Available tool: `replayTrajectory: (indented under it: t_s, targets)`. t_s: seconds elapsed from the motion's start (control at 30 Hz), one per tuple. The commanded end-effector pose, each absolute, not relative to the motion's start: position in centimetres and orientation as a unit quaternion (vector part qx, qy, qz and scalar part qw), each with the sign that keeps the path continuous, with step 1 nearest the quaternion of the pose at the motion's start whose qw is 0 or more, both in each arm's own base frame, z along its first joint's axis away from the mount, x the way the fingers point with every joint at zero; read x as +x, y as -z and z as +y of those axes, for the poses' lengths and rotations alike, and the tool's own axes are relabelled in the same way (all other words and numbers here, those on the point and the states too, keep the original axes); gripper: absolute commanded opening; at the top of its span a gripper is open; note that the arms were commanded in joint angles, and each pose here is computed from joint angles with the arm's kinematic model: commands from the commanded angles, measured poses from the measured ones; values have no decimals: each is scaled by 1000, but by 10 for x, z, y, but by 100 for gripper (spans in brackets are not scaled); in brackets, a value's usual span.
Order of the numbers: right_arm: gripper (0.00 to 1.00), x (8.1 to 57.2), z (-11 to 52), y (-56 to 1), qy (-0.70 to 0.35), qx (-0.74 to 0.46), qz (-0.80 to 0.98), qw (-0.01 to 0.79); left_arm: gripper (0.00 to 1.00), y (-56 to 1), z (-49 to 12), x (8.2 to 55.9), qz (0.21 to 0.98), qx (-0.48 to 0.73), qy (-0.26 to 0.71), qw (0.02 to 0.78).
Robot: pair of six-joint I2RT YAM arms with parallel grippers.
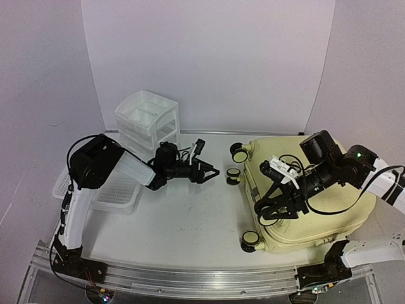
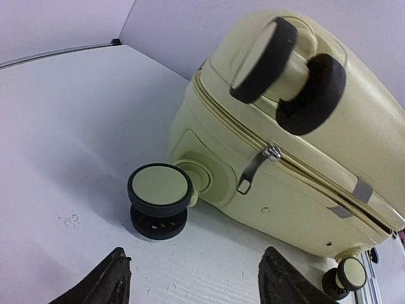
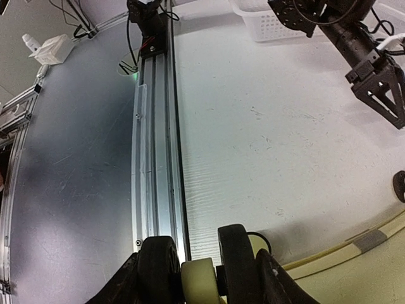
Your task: Open, take out, and arrange the luggage
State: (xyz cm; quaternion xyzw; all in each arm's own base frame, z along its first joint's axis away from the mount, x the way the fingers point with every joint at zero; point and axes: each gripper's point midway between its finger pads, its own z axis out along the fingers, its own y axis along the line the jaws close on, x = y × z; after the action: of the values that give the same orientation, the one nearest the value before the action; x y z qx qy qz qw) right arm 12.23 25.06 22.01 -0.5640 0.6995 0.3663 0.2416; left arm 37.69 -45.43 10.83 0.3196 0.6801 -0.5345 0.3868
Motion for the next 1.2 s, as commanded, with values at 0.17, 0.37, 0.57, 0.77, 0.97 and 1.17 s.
replayTrajectory:
  t_s: [0.17,0.37,0.57,0.77,0.97,1.17]
  targets:
    - [55,124,234,-224,-367,-467,780,197,73,-161,-477,350,527,461,586,409]
    - [56,121,237,-225,-377,-471,774,191,72,-158,-499,362,531,441,621,371]
    - [55,119,237,-225,-382,-473,771,190,72,-146,-517,362,530,434,656,318]
    - [54,118,237,-224,-383,-472,771,188,72,-140,-535,348,516,447,668,298]
    - [53,116,238,-225,-387,-473,770,186,66,-136,-546,338,510,452,673,288]
    - [51,115,236,-227,-388,-471,769,190,50,-135,-550,344,515,441,677,287]
